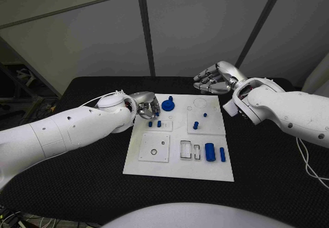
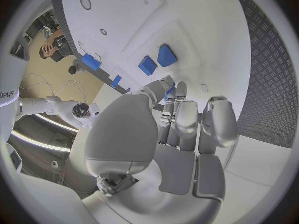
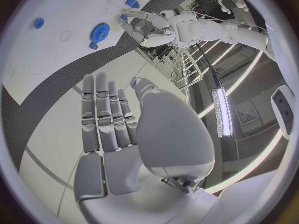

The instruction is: Assemble the parts on the task board

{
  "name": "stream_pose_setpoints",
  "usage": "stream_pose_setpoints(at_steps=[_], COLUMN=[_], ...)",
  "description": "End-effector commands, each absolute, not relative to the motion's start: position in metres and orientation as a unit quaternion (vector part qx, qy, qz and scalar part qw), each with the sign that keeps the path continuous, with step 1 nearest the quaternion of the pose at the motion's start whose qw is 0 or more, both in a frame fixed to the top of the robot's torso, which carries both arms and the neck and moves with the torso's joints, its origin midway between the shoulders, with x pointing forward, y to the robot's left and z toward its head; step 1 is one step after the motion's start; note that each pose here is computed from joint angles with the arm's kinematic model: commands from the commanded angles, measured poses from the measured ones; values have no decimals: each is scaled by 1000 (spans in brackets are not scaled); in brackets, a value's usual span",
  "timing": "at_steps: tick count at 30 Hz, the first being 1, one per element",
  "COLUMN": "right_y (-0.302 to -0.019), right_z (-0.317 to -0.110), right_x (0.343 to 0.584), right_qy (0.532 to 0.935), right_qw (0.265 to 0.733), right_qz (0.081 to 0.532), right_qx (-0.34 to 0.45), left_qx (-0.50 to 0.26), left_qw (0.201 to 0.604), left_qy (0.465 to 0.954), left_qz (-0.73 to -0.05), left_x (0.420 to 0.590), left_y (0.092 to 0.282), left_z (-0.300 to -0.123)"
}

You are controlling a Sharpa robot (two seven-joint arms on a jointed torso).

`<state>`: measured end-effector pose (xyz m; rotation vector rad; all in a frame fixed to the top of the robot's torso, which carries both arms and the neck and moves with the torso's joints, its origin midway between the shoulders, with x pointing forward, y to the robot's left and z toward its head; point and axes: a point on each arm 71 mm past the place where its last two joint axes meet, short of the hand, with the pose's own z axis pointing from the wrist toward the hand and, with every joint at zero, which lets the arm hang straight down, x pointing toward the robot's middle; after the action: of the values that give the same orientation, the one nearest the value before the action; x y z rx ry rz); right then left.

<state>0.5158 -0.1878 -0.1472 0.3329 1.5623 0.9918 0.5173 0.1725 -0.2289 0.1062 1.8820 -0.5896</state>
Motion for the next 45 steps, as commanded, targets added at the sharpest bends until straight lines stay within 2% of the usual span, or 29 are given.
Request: stream_pose_setpoints(at_steps=[1, 18, 23, 28, 32, 36, 40, 45], right_y=[-187, -192, -197, -205, -211, -215, -216, -212], right_z=[-146, -150, -151, -153, -153, -154, -159, -169], right_x=[516, 516, 514, 511, 508, 504, 499, 491], right_qy=[670, 692, 707, 724, 731, 733, 732, 730], right_qw=[589, 582, 583, 592, 604, 619, 630, 640], right_qz=[430, 409, 389, 352, 317, 280, 250, 215], right_qx=[140, 122, 92, 49, 9, -35, -70, -107], left_qx=[48, 44, 40, 20, -20, -102, -185, -288], left_qw=[549, 555, 557, 571, 582, 581, 570, 532], left_qy=[796, 793, 792, 780, 765, 741, 705, 642], left_qz=[-248, -247, -247, -255, -275, -321, -380, -472], left_x=[518, 517, 515, 515, 515, 514, 513, 508], left_y=[172, 177, 183, 197, 213, 231, 245, 258], left_z=[-229, -228, -226, -215, -206, -198, -192, -184])
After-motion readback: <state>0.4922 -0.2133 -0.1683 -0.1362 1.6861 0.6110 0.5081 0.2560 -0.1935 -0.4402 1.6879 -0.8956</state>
